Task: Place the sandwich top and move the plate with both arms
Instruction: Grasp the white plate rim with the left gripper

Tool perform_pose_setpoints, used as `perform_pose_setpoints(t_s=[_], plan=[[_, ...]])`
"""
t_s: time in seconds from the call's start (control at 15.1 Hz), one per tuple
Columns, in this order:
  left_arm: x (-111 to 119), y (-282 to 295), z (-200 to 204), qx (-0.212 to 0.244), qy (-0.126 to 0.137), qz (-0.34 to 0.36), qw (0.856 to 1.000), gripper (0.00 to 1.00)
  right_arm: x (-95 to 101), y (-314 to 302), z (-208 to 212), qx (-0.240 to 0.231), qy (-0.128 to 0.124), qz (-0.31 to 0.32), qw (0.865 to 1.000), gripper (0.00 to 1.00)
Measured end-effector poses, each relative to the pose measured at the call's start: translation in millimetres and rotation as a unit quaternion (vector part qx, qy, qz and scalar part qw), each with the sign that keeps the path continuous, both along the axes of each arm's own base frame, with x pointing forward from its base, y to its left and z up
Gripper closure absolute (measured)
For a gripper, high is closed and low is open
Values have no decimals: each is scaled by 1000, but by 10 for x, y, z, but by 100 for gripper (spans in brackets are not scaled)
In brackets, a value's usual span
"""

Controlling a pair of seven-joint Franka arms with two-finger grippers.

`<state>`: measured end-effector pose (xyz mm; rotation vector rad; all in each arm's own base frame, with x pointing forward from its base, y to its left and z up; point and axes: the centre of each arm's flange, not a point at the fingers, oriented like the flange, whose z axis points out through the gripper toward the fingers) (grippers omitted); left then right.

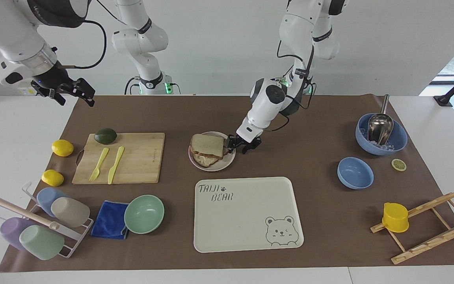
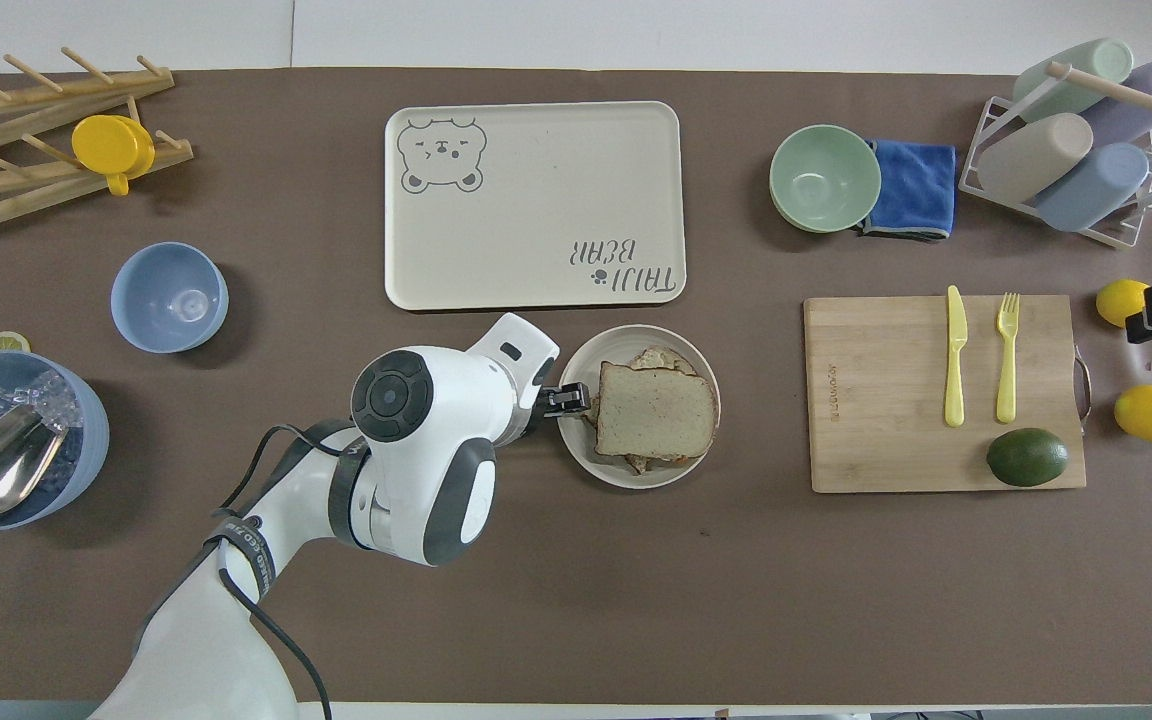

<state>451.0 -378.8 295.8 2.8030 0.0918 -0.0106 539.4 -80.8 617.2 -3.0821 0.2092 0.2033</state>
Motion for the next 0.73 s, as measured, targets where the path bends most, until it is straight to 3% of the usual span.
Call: perform_pose_setpoints(t_s=[0.07, 0.13, 0.4, 0.46, 0.73], plan=[[-22, -28, 2, 0, 1, 0, 1000, 47, -3, -7, 3, 0, 0, -2, 1000, 0], [-30, -38, 2, 0, 1, 1, 1000, 47, -4, -10, 3, 0, 0, -2, 1000, 0], [-36, -51, 18, -2, 2, 1, 1000, 90, -4, -8, 3, 0, 0, 3, 1000, 0], [-43, -61, 55, -4, 0, 0, 1000, 95, -5, -9, -1, 0, 0, 3, 1000, 0], [-46, -59, 56, -4, 2, 0, 1000, 95, -14, -36, -56, 1, 6, 1, 1000, 0]])
